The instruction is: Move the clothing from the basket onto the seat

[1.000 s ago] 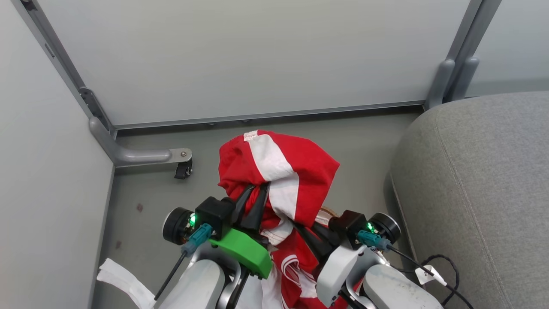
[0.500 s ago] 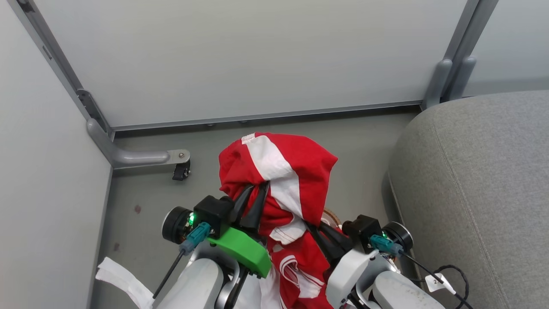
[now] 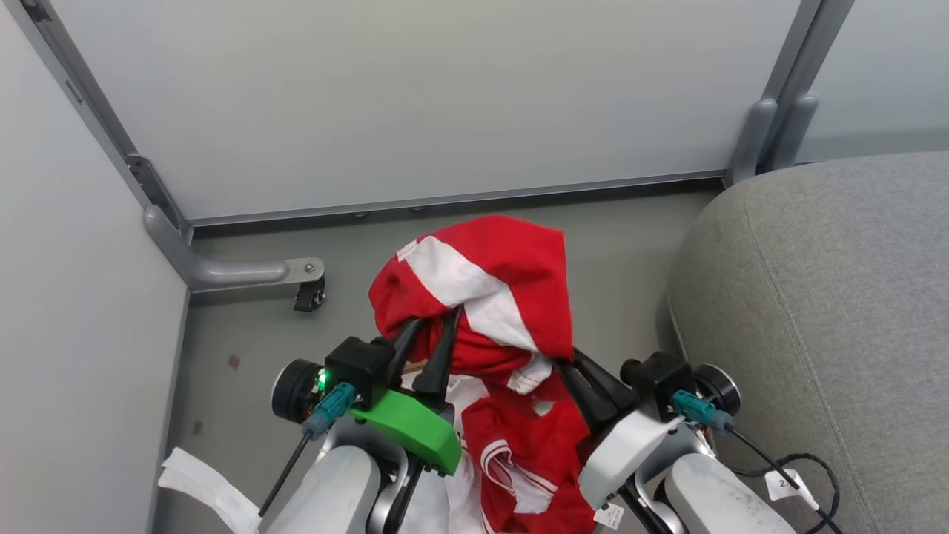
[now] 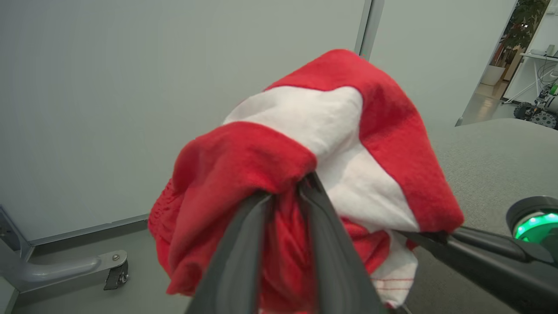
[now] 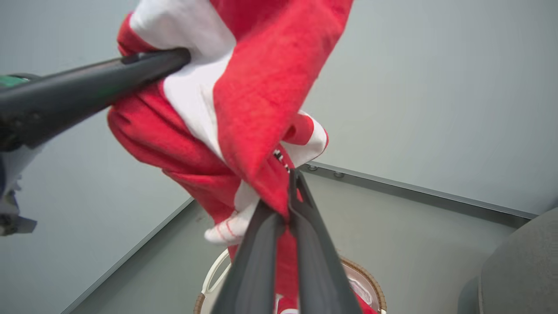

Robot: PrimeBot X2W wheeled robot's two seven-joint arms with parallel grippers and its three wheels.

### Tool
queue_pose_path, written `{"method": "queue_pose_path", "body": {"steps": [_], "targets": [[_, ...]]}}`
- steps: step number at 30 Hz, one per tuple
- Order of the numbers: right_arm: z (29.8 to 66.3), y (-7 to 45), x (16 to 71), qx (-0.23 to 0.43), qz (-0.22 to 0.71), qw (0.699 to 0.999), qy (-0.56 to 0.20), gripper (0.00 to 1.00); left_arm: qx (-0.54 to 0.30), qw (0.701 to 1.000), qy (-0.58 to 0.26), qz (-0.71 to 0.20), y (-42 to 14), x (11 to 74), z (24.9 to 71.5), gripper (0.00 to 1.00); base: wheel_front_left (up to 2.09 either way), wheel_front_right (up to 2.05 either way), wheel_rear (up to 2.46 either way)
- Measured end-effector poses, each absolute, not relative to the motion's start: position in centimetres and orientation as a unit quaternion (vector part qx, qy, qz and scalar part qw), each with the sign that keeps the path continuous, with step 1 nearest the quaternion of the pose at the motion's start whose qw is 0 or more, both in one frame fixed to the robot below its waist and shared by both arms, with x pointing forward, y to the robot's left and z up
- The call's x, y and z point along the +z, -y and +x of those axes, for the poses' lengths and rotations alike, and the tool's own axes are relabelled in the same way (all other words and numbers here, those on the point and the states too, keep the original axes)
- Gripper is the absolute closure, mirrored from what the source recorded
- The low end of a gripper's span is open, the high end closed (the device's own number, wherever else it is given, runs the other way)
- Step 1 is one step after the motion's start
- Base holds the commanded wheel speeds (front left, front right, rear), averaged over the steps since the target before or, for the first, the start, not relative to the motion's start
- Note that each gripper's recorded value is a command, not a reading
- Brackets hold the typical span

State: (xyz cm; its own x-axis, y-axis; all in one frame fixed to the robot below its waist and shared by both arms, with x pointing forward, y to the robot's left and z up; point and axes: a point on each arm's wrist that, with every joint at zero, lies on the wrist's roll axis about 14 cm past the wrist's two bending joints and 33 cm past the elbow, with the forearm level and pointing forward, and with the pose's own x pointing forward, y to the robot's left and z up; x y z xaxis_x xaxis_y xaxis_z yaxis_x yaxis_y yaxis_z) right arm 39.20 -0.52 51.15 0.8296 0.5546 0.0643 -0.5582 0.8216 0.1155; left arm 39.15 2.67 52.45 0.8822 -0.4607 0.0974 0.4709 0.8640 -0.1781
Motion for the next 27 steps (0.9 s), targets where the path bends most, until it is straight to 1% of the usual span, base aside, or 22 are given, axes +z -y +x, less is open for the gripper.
{"method": "queue_pose_path", "body": {"steps": [6,13,20,27], "targets": [[39.2,2.6,53.8,0.262,0.072,0.961,0.061,1.0,-0.24,0.967,0.01,-0.088,-2.6,51.2,39.1,0.0,0.0,0.0,0.0],[39.2,6.9,56.7,0.202,0.078,0.97,0.111,1.0,-0.26,0.963,-0.006,-0.077,-1.3,49.9,39.2,0.0,0.0,0.0,0.0],[38.1,12.1,57.9,0.126,0.075,0.98,0.137,1.0,-0.306,0.949,-0.012,-0.08,1.9,49.5,39.1,0.0,0.0,0.0,0.0],[36.4,17.0,58.9,0.055,0.063,0.984,0.157,1.0,-0.365,0.927,-0.015,-0.084,6.1,49.5,38.8,0.0,0.0,0.0,0.0]]}}
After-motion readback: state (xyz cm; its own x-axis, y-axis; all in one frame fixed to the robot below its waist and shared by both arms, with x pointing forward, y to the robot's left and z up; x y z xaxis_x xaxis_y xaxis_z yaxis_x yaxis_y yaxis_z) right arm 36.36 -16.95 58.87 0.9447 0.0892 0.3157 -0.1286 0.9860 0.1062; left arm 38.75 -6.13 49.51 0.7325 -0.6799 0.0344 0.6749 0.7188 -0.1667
